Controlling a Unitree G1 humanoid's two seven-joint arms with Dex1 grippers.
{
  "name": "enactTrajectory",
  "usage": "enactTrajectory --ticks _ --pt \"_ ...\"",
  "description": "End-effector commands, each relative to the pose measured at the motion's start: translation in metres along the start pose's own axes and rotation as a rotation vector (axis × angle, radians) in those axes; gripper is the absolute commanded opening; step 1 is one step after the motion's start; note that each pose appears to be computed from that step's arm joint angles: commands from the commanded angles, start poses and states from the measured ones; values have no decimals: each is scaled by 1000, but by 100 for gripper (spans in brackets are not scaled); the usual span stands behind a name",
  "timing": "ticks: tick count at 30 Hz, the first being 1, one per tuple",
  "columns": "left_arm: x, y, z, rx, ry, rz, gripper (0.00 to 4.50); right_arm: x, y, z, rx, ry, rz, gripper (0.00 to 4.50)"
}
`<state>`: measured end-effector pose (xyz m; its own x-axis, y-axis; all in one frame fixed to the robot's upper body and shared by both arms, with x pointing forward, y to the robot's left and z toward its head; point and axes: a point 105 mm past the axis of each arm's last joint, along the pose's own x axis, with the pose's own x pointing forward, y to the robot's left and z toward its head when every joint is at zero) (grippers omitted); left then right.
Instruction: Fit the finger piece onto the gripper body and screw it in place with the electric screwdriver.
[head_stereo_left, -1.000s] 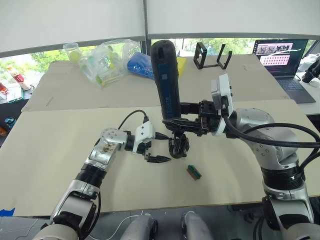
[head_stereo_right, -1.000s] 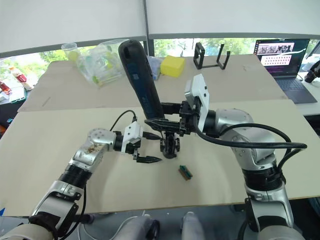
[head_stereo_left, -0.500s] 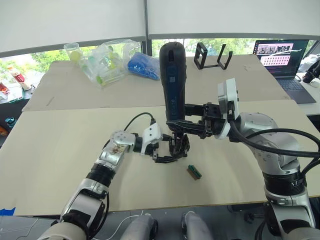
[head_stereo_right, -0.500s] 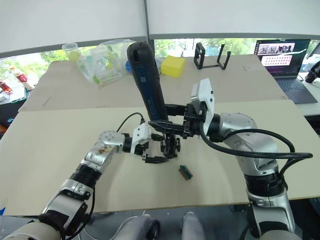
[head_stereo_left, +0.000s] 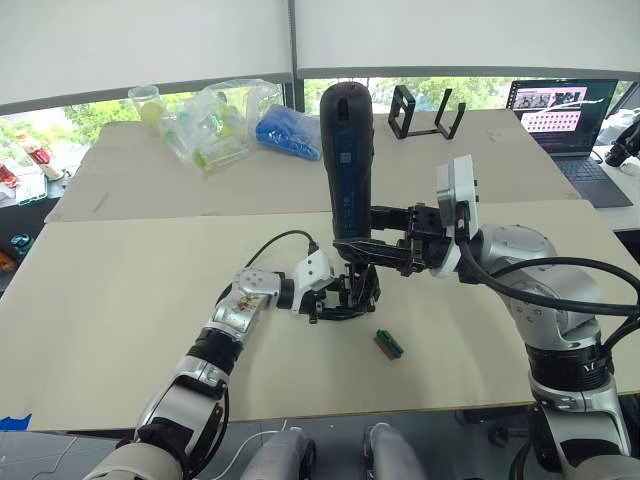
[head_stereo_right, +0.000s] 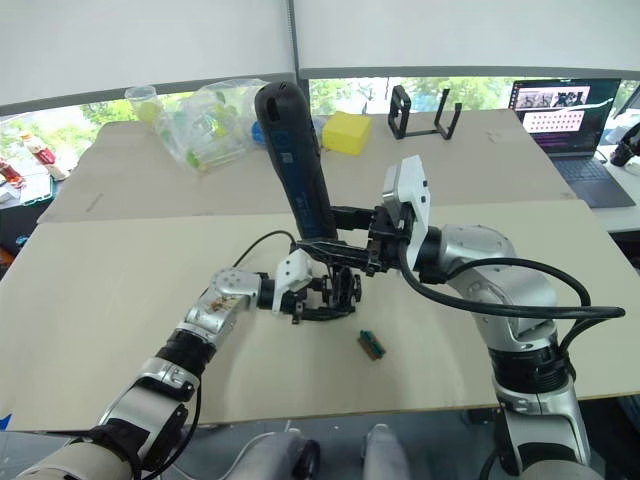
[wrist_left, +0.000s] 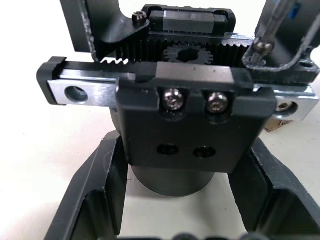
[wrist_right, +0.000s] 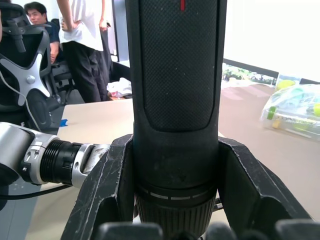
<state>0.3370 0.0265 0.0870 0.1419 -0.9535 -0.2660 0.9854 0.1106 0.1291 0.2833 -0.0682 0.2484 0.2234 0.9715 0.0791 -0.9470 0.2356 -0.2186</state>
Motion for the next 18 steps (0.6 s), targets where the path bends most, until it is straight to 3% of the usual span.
enactTrajectory --ticks 1,18 --pt "0 5 8 35 -5 5 229 -6 5 16 -46 -77 14 191" --pt "-5 9 7 53 10 7 229 -11 2 -33 120 57 45 191"
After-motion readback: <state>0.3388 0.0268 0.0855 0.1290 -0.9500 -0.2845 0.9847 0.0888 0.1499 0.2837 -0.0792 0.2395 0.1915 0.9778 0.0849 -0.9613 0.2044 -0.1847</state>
